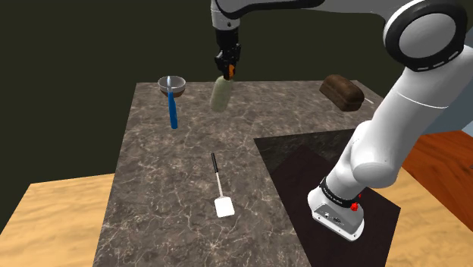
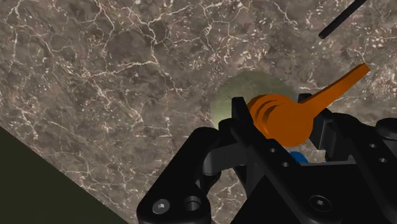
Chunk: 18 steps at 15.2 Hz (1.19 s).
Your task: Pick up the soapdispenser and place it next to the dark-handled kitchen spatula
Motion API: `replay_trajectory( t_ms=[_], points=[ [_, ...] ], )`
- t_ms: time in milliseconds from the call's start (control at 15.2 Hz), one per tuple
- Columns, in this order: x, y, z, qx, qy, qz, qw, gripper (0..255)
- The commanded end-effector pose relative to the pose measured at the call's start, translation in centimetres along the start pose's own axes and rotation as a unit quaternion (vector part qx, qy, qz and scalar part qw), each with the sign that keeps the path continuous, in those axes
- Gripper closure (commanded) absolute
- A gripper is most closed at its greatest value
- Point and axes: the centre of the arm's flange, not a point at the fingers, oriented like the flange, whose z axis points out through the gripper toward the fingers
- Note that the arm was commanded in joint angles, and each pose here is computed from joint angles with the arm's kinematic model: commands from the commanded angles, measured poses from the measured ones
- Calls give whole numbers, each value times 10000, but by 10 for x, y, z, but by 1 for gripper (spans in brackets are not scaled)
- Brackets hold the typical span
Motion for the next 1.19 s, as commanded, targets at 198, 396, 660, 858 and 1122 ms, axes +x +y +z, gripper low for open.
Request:
replay_trajectory(
  t_ms=[198,396,660,858,1122],
  points=[
    [26,-61,13,2,1,5,10000,255],
    [42,-97,20,2,1,5,10000,255],
    [51,-119,35,2,1,5,10000,255],
    [53,-121,50,2,1,5,10000,255],
    [55,-124,71,2,1,5,10000,255]
  ],
)
